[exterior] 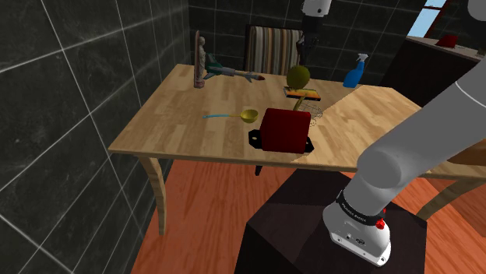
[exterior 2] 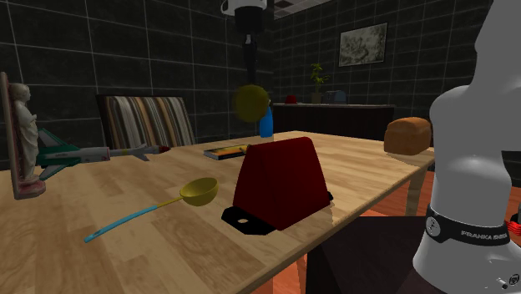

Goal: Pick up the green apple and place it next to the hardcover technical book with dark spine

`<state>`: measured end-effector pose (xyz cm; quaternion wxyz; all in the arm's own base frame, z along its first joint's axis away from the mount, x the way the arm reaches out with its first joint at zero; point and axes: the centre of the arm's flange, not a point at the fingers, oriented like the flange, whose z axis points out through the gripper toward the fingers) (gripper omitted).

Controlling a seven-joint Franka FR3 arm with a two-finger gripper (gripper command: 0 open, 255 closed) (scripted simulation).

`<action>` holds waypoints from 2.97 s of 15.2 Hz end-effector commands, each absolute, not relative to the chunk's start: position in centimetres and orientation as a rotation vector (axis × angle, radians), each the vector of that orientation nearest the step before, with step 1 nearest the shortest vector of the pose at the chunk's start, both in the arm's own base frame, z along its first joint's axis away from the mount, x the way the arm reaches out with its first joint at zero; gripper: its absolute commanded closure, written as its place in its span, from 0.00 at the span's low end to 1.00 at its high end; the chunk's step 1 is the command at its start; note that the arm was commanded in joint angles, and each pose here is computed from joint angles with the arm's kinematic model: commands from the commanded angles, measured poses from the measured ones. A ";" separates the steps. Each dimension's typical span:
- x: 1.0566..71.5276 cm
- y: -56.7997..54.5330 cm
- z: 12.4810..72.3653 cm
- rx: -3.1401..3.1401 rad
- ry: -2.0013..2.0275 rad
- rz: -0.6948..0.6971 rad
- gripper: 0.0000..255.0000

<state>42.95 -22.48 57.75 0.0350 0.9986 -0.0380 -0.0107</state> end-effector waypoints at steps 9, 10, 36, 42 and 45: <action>39.4 -35.4 57.7 3.069 -0.115 -0.033 1.00; 39.0 -36.6 57.7 3.069 -0.115 -0.033 1.00; 31.4 -62.3 55.2 3.069 -0.115 -0.033 1.00; 31.4 -62.3 52.0 3.069 -0.115 -0.033 1.00; 31.4 -62.3 50.4 3.069 -0.115 -0.033 1.00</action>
